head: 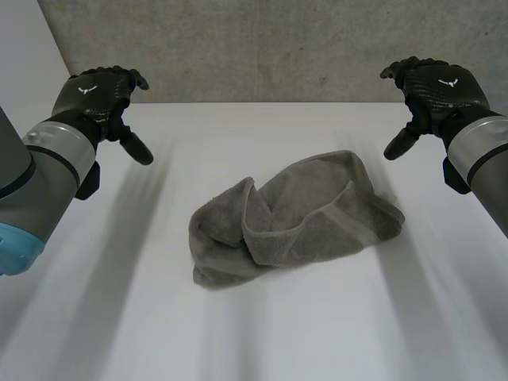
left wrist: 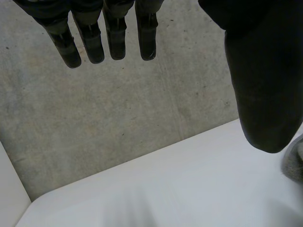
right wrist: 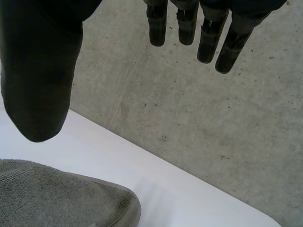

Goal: Fold the towel.

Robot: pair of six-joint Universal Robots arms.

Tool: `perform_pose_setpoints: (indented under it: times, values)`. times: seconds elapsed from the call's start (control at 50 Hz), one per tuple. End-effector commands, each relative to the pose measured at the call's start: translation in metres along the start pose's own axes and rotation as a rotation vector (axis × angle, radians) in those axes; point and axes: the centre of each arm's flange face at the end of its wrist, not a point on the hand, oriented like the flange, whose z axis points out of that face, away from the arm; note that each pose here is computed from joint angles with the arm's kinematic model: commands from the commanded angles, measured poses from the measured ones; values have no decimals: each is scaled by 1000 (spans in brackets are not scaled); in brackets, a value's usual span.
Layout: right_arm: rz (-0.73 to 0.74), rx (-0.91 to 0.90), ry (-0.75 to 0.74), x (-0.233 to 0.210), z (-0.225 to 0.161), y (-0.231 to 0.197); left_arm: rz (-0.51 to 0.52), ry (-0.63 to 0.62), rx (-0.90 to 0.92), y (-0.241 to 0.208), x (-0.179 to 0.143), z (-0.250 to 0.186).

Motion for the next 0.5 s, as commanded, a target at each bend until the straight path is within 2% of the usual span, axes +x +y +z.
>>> perform_pose_setpoints:
  times: [0.02, 0.06, 0.08, 0.1, 0.14, 0.22, 0.3, 0.4, 0.44, 0.5]
  values:
    - [-91, -32, -66, -6, -2, 3, 11, 56, 10, 0, 6, 2]
    - [-147, -74, -121, -11, -5, 9, 31, 156, 21, 5, 17, 6]
    - [-199, -110, -176, -16, -9, 14, 31, 157, 21, 5, 17, 6]
    - [-238, -147, -227, -21, -11, 21, 45, 213, 25, 9, 23, 7]
    - [-259, -186, -265, -24, -15, 29, 62, 263, 27, 14, 29, 10]
    - [-248, -244, -316, -31, -18, 43, 112, 361, 35, 33, 41, 23]
    - [-205, -304, -340, -36, -16, 73, 149, 407, 44, 46, 51, 33]
    - [-178, -291, -337, -40, -6, 103, 230, 478, 24, 73, 67, 43]
    - [-171, -279, -339, -41, -2, 112, 298, 533, 12, 91, 76, 45]
    - [-149, -277, -356, -44, 6, 128, 332, 565, 9, 100, 82, 45]
